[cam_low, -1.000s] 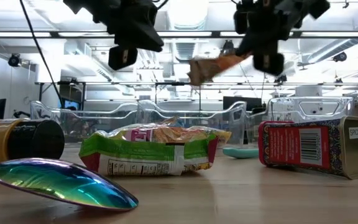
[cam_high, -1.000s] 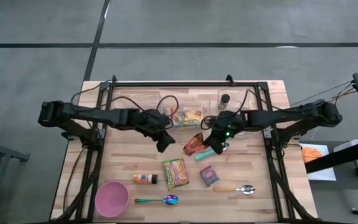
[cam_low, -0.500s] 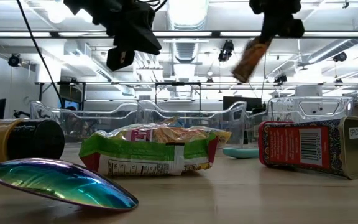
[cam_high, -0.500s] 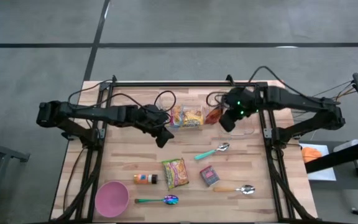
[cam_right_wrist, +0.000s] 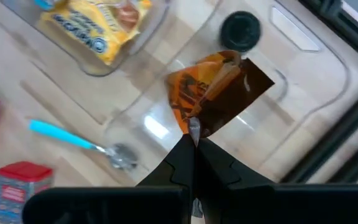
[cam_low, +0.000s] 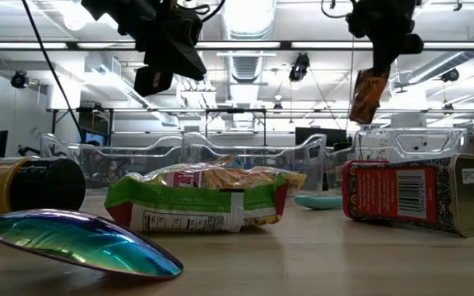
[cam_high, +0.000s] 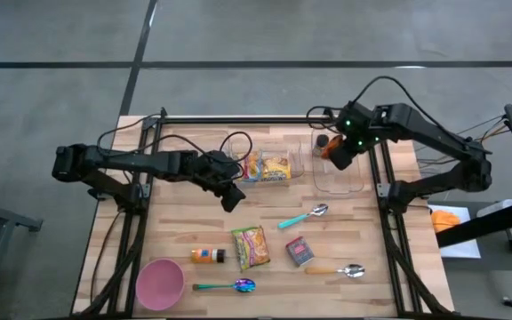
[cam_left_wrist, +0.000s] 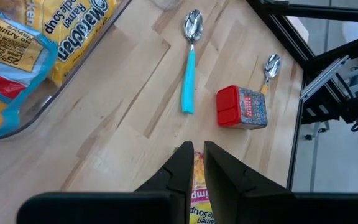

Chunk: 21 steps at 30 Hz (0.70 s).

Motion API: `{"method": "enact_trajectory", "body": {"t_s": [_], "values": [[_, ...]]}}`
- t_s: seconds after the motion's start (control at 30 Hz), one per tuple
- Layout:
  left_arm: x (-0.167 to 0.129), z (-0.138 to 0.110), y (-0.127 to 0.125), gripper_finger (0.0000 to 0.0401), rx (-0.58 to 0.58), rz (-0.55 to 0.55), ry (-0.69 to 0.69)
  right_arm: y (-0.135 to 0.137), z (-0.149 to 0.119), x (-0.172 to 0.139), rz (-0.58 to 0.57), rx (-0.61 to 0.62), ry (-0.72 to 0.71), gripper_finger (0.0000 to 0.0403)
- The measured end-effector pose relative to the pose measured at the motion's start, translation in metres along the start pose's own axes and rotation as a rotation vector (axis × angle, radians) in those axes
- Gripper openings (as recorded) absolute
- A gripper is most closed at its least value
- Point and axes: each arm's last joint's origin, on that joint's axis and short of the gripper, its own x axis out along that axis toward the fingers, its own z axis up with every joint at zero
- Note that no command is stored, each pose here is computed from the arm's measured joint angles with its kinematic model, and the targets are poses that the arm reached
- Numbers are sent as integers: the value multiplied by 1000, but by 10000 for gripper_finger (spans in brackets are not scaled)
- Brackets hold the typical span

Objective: Pick & Place Food Item
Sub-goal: Put the orange seasoning bag into the right transparent bin

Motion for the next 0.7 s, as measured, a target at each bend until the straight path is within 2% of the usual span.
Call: {"method": "enact_trajectory", "body": {"t_s": [0.4,0.7], "values": [[-8,4,-5,48,11,-23,-30,-37,6,33,-101,6,134,8],[-72,18,-25,48,137,-25,-382,-49,16,64,-141,-2,168,8]]}}
